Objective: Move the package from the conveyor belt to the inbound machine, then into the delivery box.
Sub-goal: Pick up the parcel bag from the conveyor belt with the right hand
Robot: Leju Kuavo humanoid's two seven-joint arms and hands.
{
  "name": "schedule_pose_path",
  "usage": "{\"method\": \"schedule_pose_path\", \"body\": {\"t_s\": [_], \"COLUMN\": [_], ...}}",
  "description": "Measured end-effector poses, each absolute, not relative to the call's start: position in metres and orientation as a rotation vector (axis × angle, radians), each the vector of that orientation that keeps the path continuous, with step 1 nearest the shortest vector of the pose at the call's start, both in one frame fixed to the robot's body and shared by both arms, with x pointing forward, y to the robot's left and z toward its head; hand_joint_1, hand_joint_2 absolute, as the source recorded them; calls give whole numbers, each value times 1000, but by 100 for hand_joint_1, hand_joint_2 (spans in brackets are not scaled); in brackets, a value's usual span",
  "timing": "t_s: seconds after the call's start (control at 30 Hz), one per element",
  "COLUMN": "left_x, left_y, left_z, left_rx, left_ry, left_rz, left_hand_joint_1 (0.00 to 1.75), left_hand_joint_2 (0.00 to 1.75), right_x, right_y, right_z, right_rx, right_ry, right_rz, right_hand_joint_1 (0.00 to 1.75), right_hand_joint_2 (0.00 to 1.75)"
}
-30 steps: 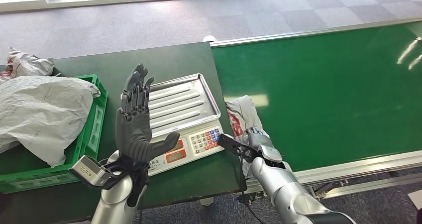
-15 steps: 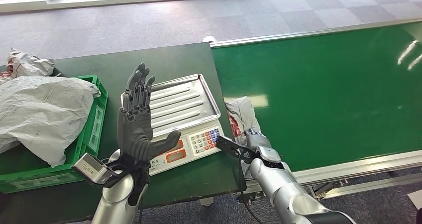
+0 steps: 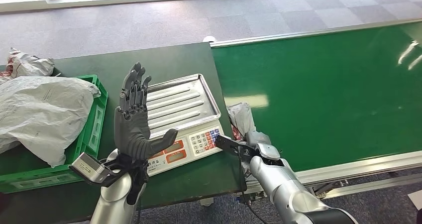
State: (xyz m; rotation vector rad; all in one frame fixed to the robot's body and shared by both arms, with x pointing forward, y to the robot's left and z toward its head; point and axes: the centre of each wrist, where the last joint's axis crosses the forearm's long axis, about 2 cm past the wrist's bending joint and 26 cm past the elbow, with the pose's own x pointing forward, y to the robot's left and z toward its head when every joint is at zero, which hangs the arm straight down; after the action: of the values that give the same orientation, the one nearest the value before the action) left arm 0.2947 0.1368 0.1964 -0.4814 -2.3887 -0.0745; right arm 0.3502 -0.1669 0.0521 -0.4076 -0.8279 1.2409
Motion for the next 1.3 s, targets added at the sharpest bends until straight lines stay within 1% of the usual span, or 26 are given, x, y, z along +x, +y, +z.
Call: {"method": "schedule_pose_path", "body": {"t_s": [0.53, 0.63, 0.73, 0.9, 1.07, 1.3], "left_x": [293, 292, 289, 280, 274, 269], "left_y": [139, 141, 144, 152, 157, 160], "left_z": [196, 194, 193, 188, 185, 181], "left_rx": [-466, -444, -411, -359, -335, -326], "left_ry": [-2400, -2403, -2408, -2409, -2405, -2395], "left_rz": [-75, -61, -42, -20, -11, -8], "left_hand_joint_1": [0, 0, 0, 0, 0, 0], "left_hand_joint_2": [175, 175, 175, 175, 175, 175], "right_x": [351, 351, 353, 360, 363, 344], "right_y": [-164, -163, -160, -153, -151, -155], "right_z": [54, 55, 60, 83, 122, 162], "right_rx": [-456, -471, -515, -666, -819, -967], "right_ry": [-922, -981, -1109, -1337, -1527, -1702], "right_rz": [1225, 1209, 1172, 1059, 930, 773], "right_hand_joint_1": [175, 175, 175, 175, 175, 175], "right_hand_joint_2": [175, 175, 175, 175, 175, 175]}}
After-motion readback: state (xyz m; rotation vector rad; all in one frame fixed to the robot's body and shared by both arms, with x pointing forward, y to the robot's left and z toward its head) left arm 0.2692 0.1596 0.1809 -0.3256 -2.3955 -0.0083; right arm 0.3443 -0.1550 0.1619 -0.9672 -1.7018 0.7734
